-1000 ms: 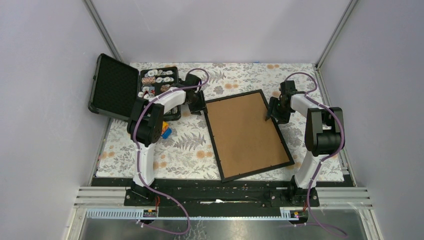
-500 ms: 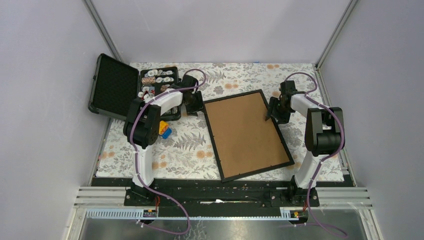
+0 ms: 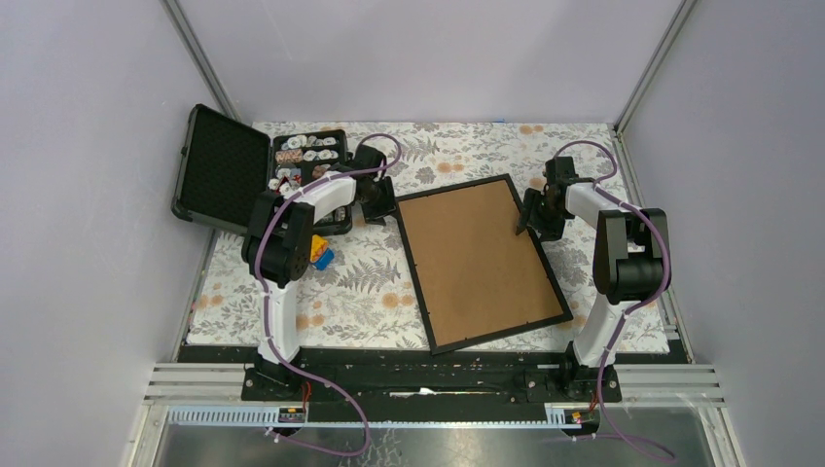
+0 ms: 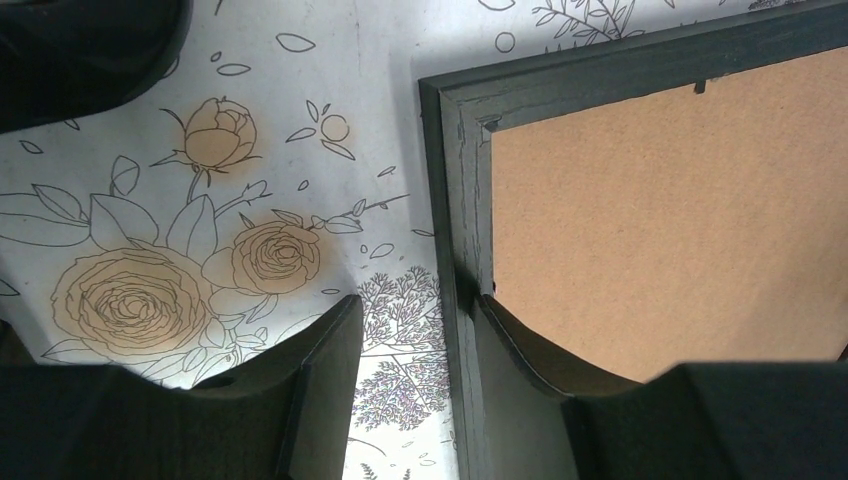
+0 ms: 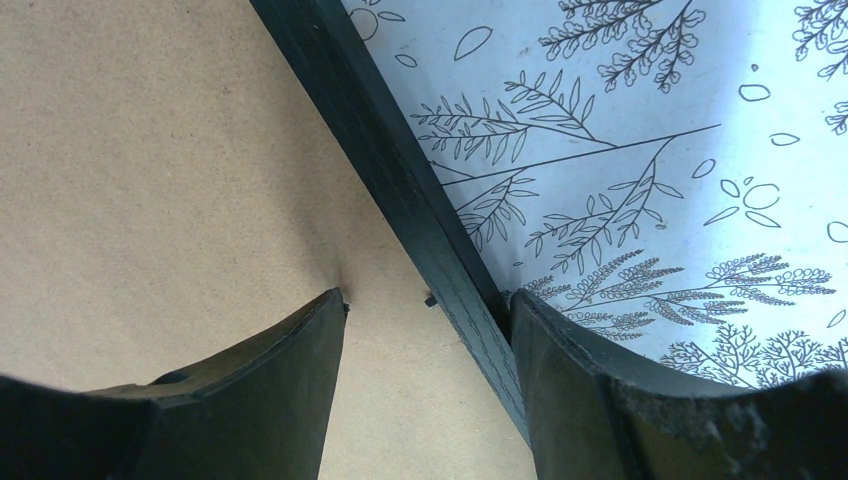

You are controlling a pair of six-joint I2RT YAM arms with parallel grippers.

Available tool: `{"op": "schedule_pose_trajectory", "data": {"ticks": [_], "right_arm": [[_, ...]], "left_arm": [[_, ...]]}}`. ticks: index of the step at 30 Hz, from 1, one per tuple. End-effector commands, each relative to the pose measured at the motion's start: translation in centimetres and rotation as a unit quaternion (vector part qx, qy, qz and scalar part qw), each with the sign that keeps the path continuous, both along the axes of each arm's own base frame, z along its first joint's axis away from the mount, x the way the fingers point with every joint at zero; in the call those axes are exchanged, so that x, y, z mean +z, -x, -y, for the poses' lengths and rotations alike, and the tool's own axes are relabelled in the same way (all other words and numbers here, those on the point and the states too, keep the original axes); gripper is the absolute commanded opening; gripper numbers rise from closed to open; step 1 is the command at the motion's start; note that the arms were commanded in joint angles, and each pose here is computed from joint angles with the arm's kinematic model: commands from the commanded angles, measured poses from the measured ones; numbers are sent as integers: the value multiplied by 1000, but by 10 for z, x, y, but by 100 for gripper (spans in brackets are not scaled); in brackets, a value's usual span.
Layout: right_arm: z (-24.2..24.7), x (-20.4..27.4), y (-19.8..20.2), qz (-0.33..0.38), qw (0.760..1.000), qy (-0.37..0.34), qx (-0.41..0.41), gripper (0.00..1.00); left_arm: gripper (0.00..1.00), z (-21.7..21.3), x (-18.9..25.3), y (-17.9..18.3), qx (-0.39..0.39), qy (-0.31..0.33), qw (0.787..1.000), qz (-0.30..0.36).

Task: Put the photo into the frame

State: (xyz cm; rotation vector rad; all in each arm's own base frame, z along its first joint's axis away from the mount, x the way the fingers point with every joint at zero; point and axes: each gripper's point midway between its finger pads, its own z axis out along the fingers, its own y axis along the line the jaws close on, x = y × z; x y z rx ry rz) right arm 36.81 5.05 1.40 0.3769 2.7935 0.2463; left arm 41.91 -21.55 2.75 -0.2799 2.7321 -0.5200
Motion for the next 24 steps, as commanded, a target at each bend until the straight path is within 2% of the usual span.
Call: {"op": "schedule_pose_trajectory", "data": {"ticks": [1, 17, 24], "right_arm": [[-13, -10, 8, -15, 1000, -18, 17, 68], [-13, -9, 10, -14, 1000, -16, 19, 68], [-14, -10, 10, -16, 1000, -17, 20, 68]], "left_arm": [[50, 5, -3, -9, 2, 2, 1000, 6], [54, 2, -29, -2, 7, -22, 1000, -19], [49, 5, 0, 1, -10, 17, 1000, 19]]}}
